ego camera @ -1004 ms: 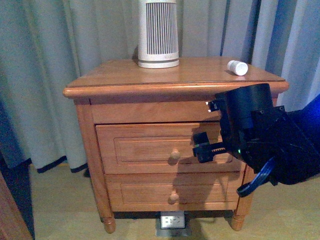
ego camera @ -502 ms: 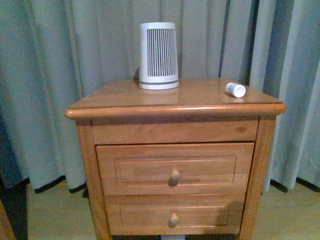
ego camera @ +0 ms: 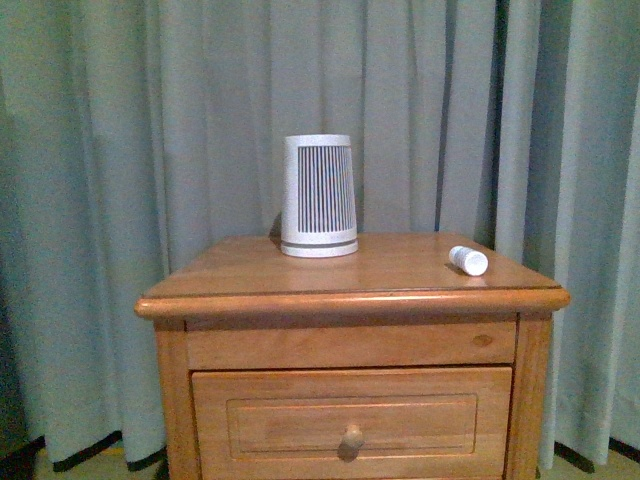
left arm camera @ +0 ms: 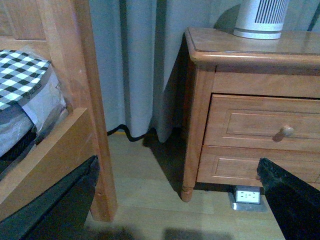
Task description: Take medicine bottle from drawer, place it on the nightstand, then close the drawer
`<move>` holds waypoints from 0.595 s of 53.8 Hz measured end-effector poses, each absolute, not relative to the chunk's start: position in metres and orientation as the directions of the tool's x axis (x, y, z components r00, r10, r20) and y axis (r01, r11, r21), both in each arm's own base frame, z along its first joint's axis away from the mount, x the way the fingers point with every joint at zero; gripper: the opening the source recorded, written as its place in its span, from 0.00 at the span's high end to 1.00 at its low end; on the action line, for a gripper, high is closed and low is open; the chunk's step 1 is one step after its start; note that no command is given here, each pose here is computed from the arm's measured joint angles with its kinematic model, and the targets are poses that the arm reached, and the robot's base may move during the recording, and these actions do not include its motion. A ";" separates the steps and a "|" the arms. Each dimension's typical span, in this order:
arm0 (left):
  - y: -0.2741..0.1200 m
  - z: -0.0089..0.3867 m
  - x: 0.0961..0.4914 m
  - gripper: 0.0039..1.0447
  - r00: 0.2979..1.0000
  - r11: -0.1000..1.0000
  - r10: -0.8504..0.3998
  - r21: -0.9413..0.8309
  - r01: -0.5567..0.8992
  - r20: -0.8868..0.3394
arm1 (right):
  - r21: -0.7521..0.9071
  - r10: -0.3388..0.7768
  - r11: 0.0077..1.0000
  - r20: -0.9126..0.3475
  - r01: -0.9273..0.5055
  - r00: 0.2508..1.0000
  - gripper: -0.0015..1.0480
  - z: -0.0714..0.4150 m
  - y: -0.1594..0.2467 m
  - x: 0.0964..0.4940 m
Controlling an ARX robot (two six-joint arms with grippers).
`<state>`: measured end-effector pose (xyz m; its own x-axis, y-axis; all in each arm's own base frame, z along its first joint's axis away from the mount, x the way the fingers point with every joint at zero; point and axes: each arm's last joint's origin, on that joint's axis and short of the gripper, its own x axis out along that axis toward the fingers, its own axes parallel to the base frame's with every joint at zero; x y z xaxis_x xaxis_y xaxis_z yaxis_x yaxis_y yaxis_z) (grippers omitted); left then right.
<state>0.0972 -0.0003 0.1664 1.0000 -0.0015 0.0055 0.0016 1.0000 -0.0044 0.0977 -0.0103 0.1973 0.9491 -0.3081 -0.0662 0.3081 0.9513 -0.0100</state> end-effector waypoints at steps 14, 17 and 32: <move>0.000 0.166 0.097 0.06 1.000 1.000 -0.002 -0.004 0.002 0.006 | 0.000 -0.182 0.983 -0.046 0.182 0.982 0.13 0.183 -0.005 0.099; 0.000 0.166 0.097 0.06 1.000 1.000 -0.002 -0.004 0.002 0.006 | 0.006 -0.016 1.000 -0.008 0.016 1.000 0.26 0.182 0.000 0.098; 0.000 0.166 0.097 0.06 1.000 1.000 -0.002 -0.004 0.002 0.006 | 0.006 -0.001 1.000 -0.004 0.001 1.000 0.75 0.172 0.000 0.098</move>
<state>0.0972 -0.0004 0.1664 1.0000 -0.0019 0.0055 0.0019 1.0000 -0.0044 0.0978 0.0001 0.1721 1.0000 -0.0008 -0.0036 0.0008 1.0000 0.0055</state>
